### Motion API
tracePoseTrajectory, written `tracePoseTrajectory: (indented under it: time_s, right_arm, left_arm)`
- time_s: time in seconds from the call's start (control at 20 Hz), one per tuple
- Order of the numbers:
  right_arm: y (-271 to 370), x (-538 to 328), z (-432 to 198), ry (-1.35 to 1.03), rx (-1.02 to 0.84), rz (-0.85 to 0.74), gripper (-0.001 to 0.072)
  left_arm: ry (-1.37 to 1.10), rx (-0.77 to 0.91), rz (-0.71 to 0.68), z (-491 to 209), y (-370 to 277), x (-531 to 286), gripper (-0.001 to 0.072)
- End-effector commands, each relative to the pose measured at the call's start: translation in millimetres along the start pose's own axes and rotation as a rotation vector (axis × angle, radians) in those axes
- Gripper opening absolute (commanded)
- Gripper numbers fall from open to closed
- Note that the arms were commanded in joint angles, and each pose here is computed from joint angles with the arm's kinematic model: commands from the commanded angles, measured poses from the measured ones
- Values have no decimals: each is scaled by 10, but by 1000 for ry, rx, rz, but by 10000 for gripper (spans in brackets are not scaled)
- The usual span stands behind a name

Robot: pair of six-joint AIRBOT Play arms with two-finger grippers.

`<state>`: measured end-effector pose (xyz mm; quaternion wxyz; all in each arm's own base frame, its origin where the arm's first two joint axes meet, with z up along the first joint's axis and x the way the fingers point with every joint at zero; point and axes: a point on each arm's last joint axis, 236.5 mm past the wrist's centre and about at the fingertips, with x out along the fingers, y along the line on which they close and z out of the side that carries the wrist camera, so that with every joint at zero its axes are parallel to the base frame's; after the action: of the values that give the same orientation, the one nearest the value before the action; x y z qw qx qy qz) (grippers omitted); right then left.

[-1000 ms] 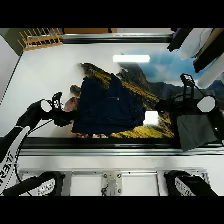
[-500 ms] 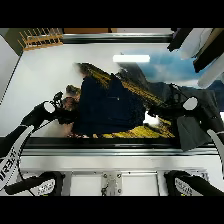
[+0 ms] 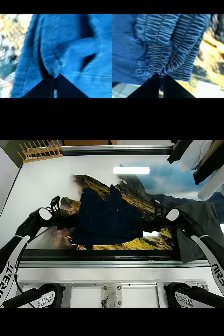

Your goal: Fold the clothes and pants, and hang the long-sleeved shirts on hangers.

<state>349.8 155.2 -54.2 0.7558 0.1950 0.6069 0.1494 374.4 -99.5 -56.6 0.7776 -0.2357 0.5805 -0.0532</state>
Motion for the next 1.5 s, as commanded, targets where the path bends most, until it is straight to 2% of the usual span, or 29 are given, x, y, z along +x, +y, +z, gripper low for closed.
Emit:
tracePoseTrajectory:
  time_s: [0.0, 0.15, 0.3, 0.65, 1.0, 1.45]
  right_arm:
    - [341, -376, 290, -78, -60, 48, 40]
    - [726, -939, 672, -236, -76, 102, 39]
    - [893, -1218, 748, -292, -74, 130, 38]
    - [725, -1172, 301, -114, -83, 52, 38]
    - [268, -842, -132, 31, -152, -142, 38]
    - [-58, 8, -842, 130, -128, -170, 39]
  left_arm:
    - [-85, 106, -66, 488, -470, -480, 14]
    - [-263, 222, -136, 1070, -1013, -1188, 14]
    - [-370, 262, -162, 1363, -1218, -1743, 14]
    - [-365, 279, -138, 973, -1051, -2253, 14]
    - [-230, 221, -84, 57, -429, -1539, 14]
    - [-100, 142, 41, -865, 581, -328, 14]
